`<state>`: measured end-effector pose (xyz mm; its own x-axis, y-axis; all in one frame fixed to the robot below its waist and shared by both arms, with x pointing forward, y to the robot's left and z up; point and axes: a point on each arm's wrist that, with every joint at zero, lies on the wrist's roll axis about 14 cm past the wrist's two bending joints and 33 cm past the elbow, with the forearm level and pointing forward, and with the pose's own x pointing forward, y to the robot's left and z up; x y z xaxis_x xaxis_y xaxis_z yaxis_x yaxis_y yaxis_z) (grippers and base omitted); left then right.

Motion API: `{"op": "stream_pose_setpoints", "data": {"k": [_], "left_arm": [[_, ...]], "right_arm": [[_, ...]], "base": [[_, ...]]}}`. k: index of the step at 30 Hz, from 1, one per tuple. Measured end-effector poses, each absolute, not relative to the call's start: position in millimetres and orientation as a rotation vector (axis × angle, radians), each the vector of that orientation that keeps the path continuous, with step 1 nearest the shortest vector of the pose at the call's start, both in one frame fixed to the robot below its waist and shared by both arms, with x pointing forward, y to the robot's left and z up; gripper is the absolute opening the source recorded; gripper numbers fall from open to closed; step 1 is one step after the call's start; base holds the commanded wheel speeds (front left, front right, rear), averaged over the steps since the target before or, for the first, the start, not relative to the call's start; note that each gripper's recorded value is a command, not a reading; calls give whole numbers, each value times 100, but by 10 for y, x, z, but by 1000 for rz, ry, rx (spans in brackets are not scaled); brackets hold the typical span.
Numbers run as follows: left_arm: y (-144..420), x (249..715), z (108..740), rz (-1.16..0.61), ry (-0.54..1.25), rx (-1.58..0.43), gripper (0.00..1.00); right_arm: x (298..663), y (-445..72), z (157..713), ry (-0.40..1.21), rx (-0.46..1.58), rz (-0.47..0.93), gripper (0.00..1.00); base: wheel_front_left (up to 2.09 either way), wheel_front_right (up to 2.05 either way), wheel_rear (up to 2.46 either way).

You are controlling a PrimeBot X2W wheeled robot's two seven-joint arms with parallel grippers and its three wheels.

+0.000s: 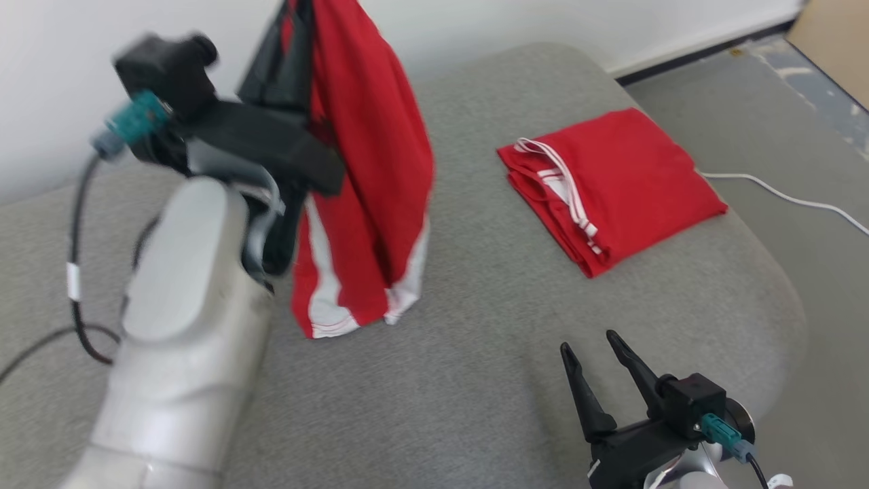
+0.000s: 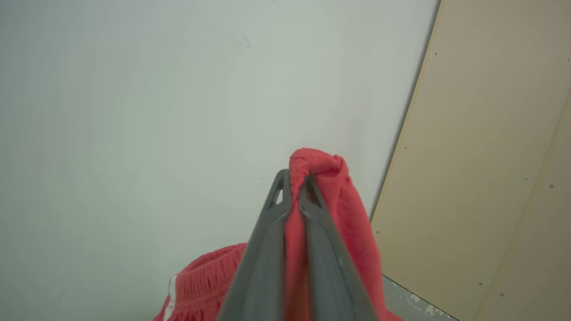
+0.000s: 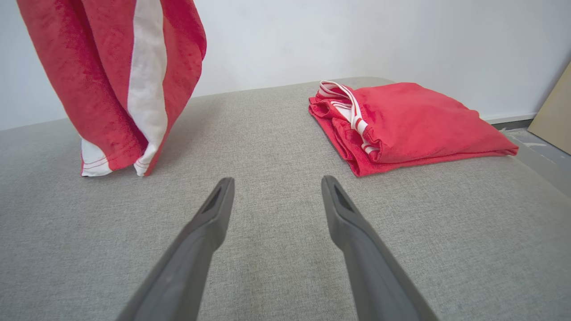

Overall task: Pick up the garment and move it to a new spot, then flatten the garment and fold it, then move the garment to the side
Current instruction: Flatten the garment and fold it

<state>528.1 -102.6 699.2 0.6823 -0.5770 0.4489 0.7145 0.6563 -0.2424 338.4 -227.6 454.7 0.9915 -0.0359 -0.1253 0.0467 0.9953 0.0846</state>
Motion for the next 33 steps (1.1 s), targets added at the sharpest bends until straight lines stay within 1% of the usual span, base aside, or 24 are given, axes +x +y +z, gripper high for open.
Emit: {"op": "stream_pose_setpoints", "data": {"k": [5, 8, 13, 18, 26, 27, 28, 33], "left_arm": [[-636, 5167, 6269, -630, -197, -415, 0], [-214, 5039, 5736, -507, -95, -421, 0], [615, 4668, 5008, -289, 37, -403, 0], [1174, 4211, 4518, -158, 156, -307, 0], [1477, 3791, 4238, -71, 247, -208, 0], [1495, 3749, 4194, -60, 268, -204, 38], [1501, 3711, 4163, -55, 285, -201, 100], [1659, 3668, 4210, 0, 289, -216, 100]], "right_arm": [[3448, -2114, 4511, 130, 104, 7, 100], [3513, -1982, 4525, 123, 113, 46, 100], [3617, -1750, 4544, 119, 118, 116, 100], [3670, -1566, 4566, 117, 120, 172, 100], [3645, -1405, 4655, 96, 119, 221, 100], [3644, -1395, 4672, 92, 118, 224, 100], [3643, -1390, 4687, 87, 116, 227, 100], [3623, -1385, 4732, 75, 112, 232, 100]], "base": [[0, 0, 0], [0, 0, 0], [0, 0, 0], [0, 0, 0], [0, 0, 0], [0, 0, 0], [0, 0, 0], [0, 0, 0]]}}
